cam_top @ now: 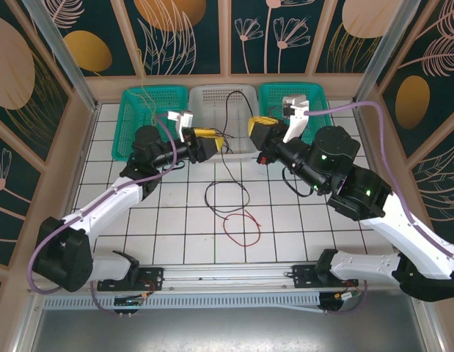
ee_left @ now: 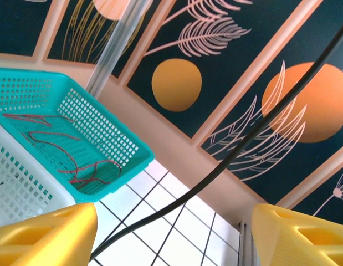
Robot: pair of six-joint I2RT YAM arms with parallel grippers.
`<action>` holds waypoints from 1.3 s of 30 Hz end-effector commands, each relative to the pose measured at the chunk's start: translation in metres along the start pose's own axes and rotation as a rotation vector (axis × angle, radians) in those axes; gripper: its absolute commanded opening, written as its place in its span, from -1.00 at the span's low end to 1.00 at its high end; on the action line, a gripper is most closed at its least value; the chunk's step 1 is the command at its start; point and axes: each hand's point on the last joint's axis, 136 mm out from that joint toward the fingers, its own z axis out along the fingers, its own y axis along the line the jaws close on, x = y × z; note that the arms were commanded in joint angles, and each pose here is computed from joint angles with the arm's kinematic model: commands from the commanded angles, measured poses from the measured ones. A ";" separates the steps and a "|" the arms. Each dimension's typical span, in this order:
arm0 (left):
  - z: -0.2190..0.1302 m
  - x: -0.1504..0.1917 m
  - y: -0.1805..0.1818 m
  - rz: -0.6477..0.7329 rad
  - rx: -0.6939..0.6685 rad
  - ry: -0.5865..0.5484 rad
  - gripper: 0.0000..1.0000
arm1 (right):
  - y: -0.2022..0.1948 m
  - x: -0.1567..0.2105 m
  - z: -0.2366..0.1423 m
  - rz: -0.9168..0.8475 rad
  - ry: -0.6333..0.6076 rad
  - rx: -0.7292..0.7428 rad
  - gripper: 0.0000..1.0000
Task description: Untangle the cables
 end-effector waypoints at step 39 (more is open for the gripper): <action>-0.096 -0.065 -0.022 0.135 -0.282 -0.256 -1.00 | -0.259 0.015 -0.062 0.243 -0.050 0.666 -1.00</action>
